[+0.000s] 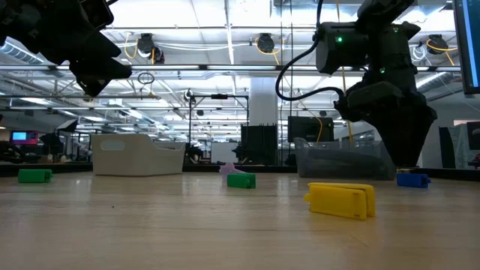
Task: Pick and place Stapler, Stapler remover, tape
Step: Put the blue small stapler into the black bin
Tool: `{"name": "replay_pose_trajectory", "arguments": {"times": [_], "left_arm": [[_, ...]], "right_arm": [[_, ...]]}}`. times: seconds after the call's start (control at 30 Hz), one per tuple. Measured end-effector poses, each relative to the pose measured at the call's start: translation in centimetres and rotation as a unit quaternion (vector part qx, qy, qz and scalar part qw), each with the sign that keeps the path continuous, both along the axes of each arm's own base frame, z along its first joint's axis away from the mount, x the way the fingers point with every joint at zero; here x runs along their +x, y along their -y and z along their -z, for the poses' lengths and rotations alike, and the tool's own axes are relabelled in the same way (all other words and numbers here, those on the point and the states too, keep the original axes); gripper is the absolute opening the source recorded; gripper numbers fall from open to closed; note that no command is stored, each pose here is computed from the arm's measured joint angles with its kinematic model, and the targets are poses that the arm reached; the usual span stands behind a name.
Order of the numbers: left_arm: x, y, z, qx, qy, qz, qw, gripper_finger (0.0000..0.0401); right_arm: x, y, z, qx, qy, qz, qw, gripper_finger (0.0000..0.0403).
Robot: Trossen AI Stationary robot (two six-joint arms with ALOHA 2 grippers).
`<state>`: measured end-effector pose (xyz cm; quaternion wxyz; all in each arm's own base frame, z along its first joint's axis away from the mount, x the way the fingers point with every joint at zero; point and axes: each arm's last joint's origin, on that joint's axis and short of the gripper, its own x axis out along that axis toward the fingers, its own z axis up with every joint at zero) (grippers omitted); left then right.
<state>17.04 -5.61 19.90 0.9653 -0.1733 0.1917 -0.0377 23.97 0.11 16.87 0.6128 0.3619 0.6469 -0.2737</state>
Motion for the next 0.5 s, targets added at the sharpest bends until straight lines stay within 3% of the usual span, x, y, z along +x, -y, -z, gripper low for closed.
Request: {"name": "replay_pose_trajectory", "arguments": {"times": [0.5], "left_arm": [[0.0, 0.0, 0.0, 0.002, 0.0, 0.001, 1.0, 0.0175]], "right_arm": [[-1.6, -0.2, 3.1, 0.03, 0.003, 0.044, 0.999, 0.0194]]}}
